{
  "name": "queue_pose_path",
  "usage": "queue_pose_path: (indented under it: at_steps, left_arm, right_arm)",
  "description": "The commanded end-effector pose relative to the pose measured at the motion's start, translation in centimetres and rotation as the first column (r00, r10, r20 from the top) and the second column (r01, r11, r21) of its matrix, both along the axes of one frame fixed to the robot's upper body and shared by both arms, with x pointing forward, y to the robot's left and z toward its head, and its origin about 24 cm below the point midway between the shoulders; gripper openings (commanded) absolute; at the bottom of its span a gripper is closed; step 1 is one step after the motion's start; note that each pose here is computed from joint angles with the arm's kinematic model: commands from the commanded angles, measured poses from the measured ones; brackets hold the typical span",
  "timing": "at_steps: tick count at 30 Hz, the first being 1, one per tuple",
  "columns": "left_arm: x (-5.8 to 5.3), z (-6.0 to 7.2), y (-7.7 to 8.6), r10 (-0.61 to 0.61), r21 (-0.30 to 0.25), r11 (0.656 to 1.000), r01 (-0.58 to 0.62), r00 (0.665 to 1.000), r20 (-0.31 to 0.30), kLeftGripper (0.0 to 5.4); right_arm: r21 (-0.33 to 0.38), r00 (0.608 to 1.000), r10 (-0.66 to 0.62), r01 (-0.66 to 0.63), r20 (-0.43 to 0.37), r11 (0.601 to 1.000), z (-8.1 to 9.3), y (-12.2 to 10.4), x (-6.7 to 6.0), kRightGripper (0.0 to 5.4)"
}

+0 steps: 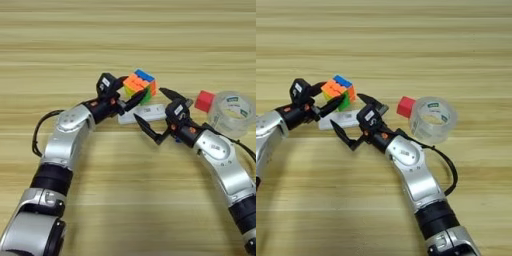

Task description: Move the objects on the table

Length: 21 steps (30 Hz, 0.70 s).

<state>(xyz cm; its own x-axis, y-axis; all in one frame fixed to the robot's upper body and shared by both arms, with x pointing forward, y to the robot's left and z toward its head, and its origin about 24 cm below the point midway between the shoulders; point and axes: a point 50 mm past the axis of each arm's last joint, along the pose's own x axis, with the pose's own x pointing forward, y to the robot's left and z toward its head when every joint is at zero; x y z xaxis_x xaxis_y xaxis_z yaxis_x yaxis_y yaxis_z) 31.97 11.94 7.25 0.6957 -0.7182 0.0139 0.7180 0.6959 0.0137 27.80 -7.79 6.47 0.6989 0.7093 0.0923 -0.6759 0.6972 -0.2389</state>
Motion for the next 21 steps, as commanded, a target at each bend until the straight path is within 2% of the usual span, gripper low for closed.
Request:
queue_pose_path:
  at_steps: [1, 21]
  left_arm:
    - [-0.31, -0.32, -0.34, -0.014, 0.01, 1.0, 0.015, 1.0, -0.012, 3.26]
    - [-0.84, -0.03, -0.67, -0.036, 0.006, 0.999, 0.036, 0.999, -0.003, 3.26]
  right_arm:
    - [-0.001, 1.0, -0.015, 0.015, 0.006, 1.0, 0.27, -0.08, 0.25, 5.4]
    - [0.0, 1.0, -0.031, 0.031, 0.002, 1.0, 0.13, -0.22, 0.68, 5.4]
